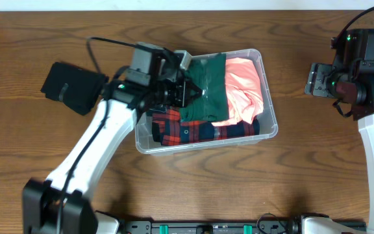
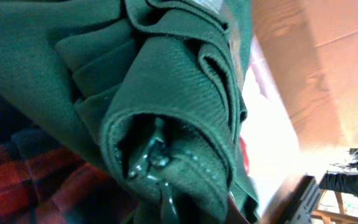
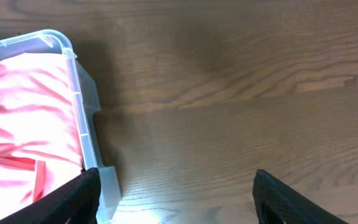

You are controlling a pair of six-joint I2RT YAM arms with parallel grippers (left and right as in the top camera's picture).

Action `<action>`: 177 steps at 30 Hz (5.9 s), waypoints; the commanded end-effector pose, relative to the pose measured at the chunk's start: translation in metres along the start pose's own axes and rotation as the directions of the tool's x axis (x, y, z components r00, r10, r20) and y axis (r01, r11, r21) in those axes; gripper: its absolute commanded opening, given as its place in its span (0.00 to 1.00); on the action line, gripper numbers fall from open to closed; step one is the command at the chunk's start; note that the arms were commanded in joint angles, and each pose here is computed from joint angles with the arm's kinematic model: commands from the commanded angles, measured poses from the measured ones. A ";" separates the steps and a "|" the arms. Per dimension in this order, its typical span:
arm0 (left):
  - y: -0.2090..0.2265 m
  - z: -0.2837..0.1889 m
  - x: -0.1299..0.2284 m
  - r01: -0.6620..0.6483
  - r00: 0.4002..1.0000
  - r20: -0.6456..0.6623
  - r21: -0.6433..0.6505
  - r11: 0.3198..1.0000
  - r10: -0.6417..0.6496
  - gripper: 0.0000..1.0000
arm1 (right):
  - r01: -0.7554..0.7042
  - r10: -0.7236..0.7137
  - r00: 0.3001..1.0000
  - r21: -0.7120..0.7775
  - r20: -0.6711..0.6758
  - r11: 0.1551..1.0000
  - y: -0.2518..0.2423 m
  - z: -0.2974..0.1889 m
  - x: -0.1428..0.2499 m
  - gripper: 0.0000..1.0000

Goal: Pack container

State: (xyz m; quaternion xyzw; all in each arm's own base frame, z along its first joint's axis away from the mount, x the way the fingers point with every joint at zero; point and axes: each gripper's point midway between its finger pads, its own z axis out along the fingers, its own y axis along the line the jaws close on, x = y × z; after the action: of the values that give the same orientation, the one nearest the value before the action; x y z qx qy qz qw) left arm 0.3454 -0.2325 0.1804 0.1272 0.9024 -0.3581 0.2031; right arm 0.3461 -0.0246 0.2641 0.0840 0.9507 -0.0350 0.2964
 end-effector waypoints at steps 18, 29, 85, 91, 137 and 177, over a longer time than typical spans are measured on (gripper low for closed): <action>0.061 -0.004 0.004 0.218 0.975 0.003 -0.220 0.951 -0.223 0.98 | 0.004 -0.004 1.000 0.013 -0.008 1.000 -0.003 0.001 0.002 0.76; 0.123 -0.232 -0.050 0.397 0.825 0.564 -0.531 0.748 -0.038 0.98 | 0.005 -0.004 1.000 0.013 -0.008 1.000 -0.003 0.001 0.002 0.76; 0.197 -0.245 -0.077 0.409 0.740 0.609 -0.069 0.910 -0.286 0.06 | 0.020 -0.019 1.000 0.014 -0.017 1.000 -0.004 0.001 0.004 0.77; 0.091 -0.219 -0.061 0.196 0.860 0.494 -0.086 0.977 -0.129 0.06 | 0.020 -0.020 1.000 0.014 -0.018 1.000 -0.004 0.001 0.004 0.76; 0.048 -0.112 -0.037 -0.122 0.990 0.032 -0.249 0.961 0.134 0.13 | 0.021 -0.021 0.999 0.015 -0.030 1.000 -0.004 0.002 0.007 0.76; 0.141 -0.200 -0.027 0.169 0.982 0.183 -0.702 0.692 -0.054 0.98 | 0.222 -0.208 0.970 -0.111 0.125 0.969 0.044 0.037 -0.040 0.99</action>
State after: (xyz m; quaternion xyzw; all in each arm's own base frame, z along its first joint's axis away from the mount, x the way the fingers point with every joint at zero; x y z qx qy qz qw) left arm 0.3635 -0.0237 0.2505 0.0020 0.9553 -0.0283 0.2941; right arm 0.3979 0.0026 0.2743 -0.0209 0.9298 -0.0136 0.3672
